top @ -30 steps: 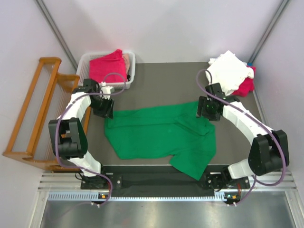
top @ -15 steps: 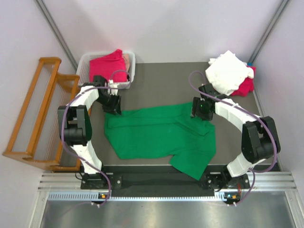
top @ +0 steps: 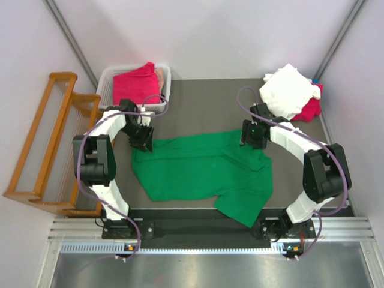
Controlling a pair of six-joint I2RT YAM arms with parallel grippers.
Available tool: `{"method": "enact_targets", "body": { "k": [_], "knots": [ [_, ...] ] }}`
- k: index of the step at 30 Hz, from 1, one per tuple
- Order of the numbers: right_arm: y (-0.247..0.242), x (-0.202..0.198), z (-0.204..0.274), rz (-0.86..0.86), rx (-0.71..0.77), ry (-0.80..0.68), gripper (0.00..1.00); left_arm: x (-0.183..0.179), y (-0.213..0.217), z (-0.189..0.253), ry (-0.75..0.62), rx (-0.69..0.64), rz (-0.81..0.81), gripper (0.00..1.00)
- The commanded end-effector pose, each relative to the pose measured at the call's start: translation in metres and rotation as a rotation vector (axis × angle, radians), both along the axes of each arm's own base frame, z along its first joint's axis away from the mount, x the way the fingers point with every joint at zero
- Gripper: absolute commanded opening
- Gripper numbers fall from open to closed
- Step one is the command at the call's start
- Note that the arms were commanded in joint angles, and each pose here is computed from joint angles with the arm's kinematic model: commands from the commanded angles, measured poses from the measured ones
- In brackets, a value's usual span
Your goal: Fold and stack the t-shirts
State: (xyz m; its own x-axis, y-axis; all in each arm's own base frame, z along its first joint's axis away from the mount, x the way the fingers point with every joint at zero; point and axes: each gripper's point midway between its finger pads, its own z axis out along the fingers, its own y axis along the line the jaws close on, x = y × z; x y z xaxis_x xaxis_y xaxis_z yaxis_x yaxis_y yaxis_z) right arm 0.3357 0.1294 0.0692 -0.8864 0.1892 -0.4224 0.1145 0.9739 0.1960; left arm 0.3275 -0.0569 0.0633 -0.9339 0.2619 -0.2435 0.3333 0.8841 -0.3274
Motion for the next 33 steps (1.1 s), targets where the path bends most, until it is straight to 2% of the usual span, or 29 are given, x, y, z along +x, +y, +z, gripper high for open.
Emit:
{"method": "enact_targets", "body": {
  "k": [1, 13, 17, 33],
  "knots": [
    [0.011, 0.018, 0.017, 0.017, 0.035, -0.062, 0.59, 0.006, 0.001, 0.0, -0.016, 0.003, 0.003, 0.47],
    [0.01, 0.012, 0.019, 0.027, 0.038, -0.074, 0.58, 0.038, 0.002, -0.008, -0.042, 0.005, 0.018, 0.46],
    [0.01, 0.011, 0.017, 0.027, 0.037, -0.068, 0.57, 0.049, -0.002, 0.006, -0.076, -0.018, 0.024, 0.46],
    [0.008, 0.01, 0.025, 0.025, 0.039, -0.088, 0.54, 0.026, 0.003, -0.015, -0.028, 0.009, 0.016, 0.46]
  ]
}}
